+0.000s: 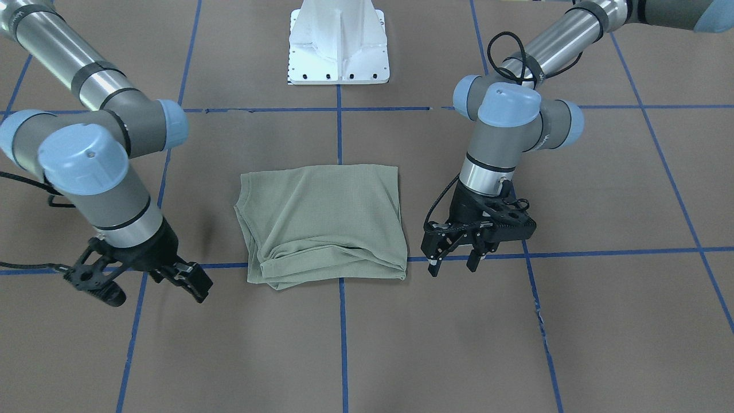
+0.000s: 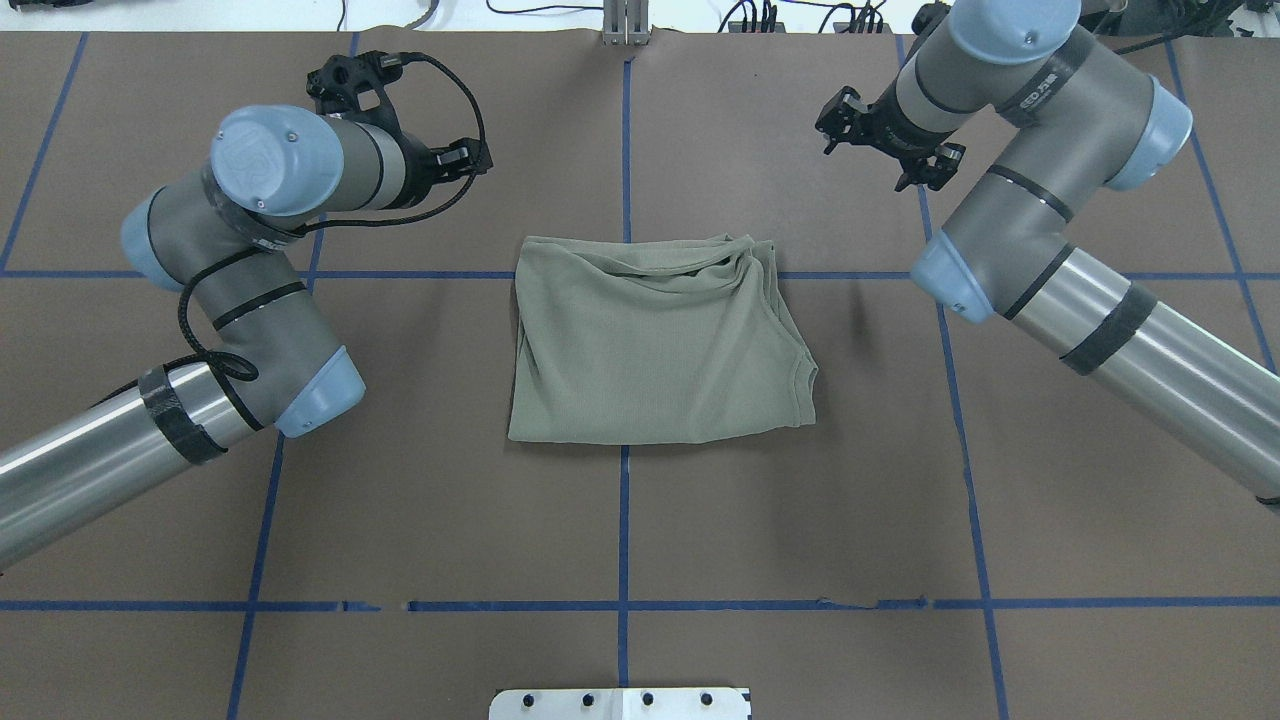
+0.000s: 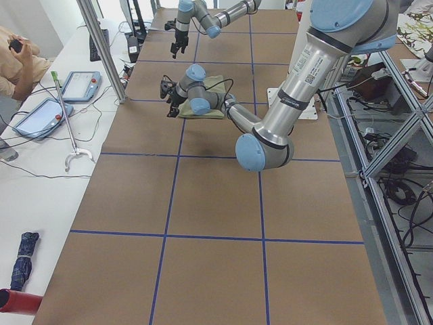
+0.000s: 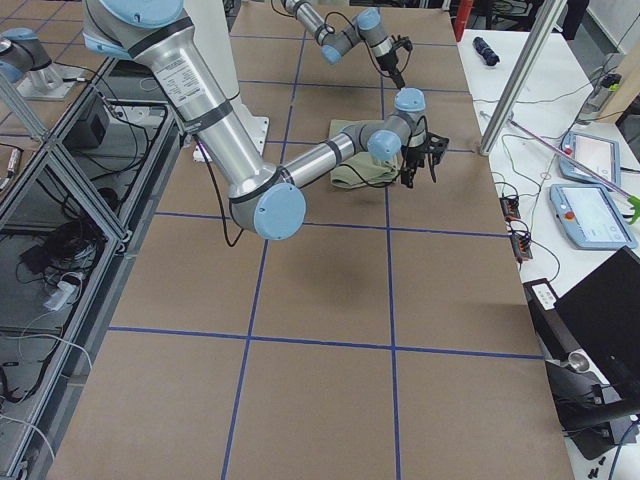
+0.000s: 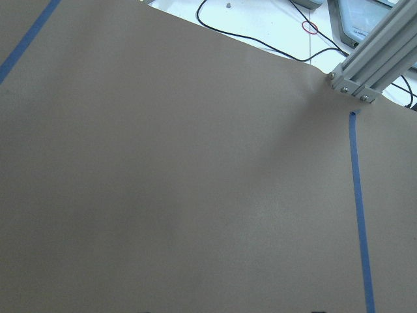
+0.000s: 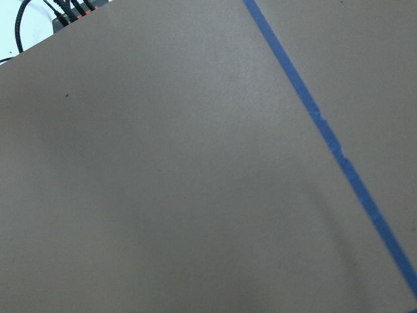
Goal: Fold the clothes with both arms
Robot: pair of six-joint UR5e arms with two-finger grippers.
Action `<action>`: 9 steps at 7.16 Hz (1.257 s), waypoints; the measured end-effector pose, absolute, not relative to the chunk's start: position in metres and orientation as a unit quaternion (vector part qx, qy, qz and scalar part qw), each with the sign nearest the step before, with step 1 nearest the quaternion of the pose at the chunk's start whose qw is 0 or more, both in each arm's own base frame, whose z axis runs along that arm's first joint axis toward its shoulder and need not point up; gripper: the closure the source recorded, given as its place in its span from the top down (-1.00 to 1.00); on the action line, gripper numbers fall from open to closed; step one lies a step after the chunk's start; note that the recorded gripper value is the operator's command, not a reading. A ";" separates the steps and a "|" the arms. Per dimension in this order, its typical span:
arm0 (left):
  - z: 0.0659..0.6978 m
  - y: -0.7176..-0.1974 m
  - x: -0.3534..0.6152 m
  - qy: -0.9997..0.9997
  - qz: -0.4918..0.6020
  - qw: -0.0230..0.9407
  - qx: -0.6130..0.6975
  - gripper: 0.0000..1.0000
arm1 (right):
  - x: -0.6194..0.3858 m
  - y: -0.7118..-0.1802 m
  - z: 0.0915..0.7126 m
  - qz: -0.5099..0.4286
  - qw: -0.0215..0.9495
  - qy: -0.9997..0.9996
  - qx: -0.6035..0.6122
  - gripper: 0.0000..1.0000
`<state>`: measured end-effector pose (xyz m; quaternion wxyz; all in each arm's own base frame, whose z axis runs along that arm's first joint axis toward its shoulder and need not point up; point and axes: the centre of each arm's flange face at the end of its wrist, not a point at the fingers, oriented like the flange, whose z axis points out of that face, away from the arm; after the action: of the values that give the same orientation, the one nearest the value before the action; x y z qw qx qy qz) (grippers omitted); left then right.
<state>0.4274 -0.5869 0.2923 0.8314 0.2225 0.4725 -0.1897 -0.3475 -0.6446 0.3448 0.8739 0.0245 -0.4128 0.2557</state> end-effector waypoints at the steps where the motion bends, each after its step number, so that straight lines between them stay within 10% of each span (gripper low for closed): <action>1: 0.306 -0.590 0.394 0.471 -0.148 0.840 0.223 0.74 | -0.304 -0.654 0.366 0.234 0.878 -0.416 0.020 1.00; 2: 0.325 -0.591 0.348 0.466 -0.092 0.850 0.229 1.00 | -0.249 -0.662 0.391 0.203 0.884 -0.419 0.021 1.00; 9: 0.495 -0.584 -0.029 0.357 0.128 0.900 0.215 1.00 | 0.033 -0.616 0.508 0.009 0.922 -0.385 0.033 1.00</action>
<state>-0.0293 -0.5844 0.4954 0.8999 0.2154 0.3569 0.1283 0.0333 -0.6157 0.5081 0.9223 0.0333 -0.3849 0.0089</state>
